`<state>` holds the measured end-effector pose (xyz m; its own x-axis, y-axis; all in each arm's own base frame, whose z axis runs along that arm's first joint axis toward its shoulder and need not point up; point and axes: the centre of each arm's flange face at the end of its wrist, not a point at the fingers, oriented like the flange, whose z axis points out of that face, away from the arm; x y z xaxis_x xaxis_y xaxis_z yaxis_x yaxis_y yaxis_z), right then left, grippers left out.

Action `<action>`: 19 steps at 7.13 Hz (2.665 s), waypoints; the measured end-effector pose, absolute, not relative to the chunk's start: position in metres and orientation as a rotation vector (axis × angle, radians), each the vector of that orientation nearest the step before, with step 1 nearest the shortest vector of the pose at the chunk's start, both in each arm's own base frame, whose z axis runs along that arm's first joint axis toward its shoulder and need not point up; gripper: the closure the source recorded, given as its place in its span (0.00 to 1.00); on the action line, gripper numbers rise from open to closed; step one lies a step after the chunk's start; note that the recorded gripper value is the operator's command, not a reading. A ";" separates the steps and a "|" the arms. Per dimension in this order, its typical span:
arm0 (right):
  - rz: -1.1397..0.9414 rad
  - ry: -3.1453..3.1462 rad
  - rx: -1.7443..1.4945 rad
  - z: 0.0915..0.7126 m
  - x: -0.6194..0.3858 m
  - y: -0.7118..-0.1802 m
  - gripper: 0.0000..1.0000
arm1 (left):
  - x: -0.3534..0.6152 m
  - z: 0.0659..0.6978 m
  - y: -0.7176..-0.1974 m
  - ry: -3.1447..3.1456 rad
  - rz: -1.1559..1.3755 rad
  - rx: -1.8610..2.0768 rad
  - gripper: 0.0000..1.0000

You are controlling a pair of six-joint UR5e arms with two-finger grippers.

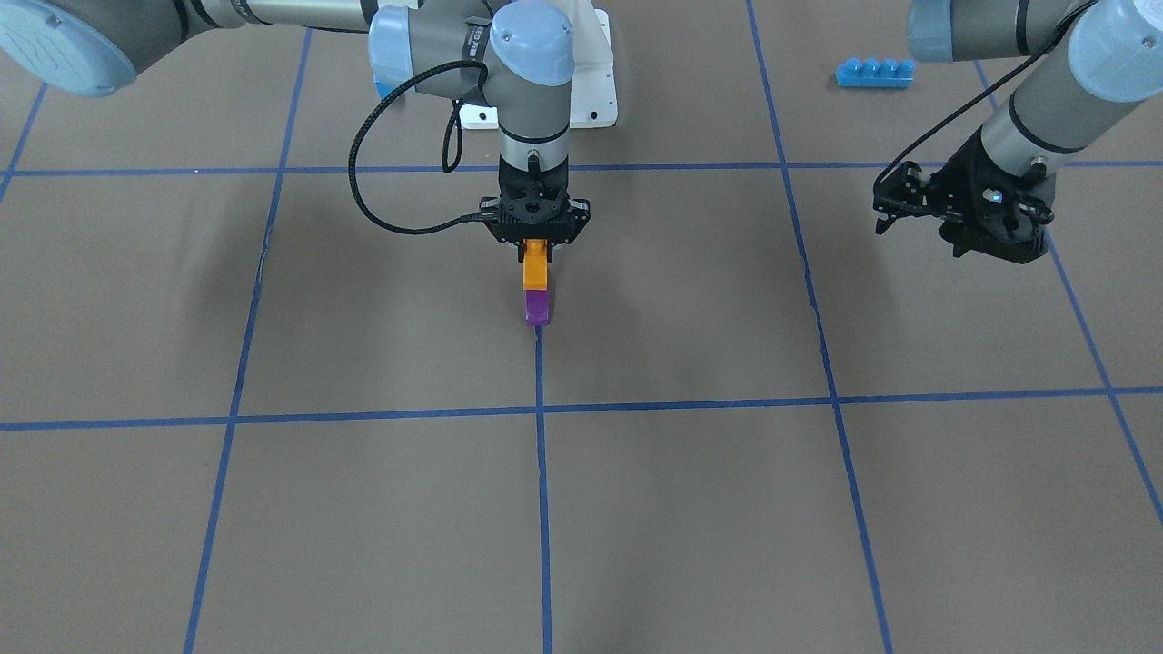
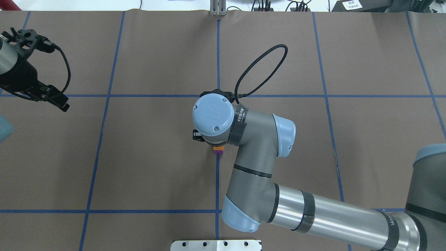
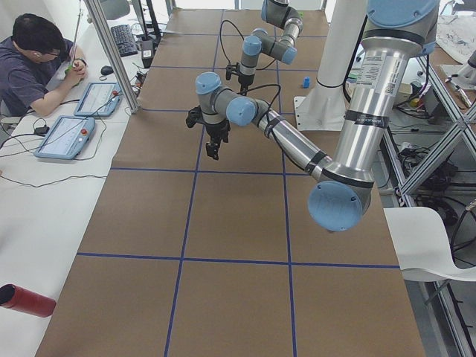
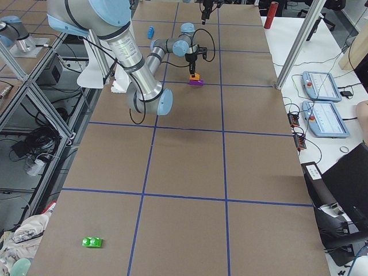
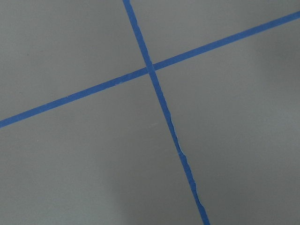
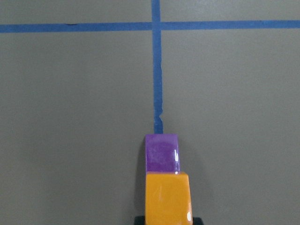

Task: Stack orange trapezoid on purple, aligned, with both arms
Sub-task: 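Lower the orange trapezoid onto the purple block and align it, then open the right gripper and raise it away from the stack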

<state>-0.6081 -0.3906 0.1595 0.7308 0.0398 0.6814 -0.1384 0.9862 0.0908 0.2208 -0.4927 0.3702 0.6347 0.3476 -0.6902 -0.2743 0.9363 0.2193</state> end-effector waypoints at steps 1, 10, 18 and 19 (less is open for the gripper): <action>0.096 -0.739 0.146 0.161 -0.611 -0.388 1.00 | 0.221 0.371 -0.493 0.808 0.356 0.094 0.00; 0.084 -0.714 0.162 0.172 -0.625 -0.381 0.01 | 0.222 0.372 -0.494 0.809 0.355 0.094 0.00; -0.025 -0.727 0.099 0.242 -0.363 -0.524 0.00 | 0.144 0.423 -0.511 0.753 0.398 0.146 0.00; -0.102 -0.692 0.108 0.299 -0.297 -0.541 0.00 | 0.106 0.451 -0.520 0.732 0.412 0.158 0.00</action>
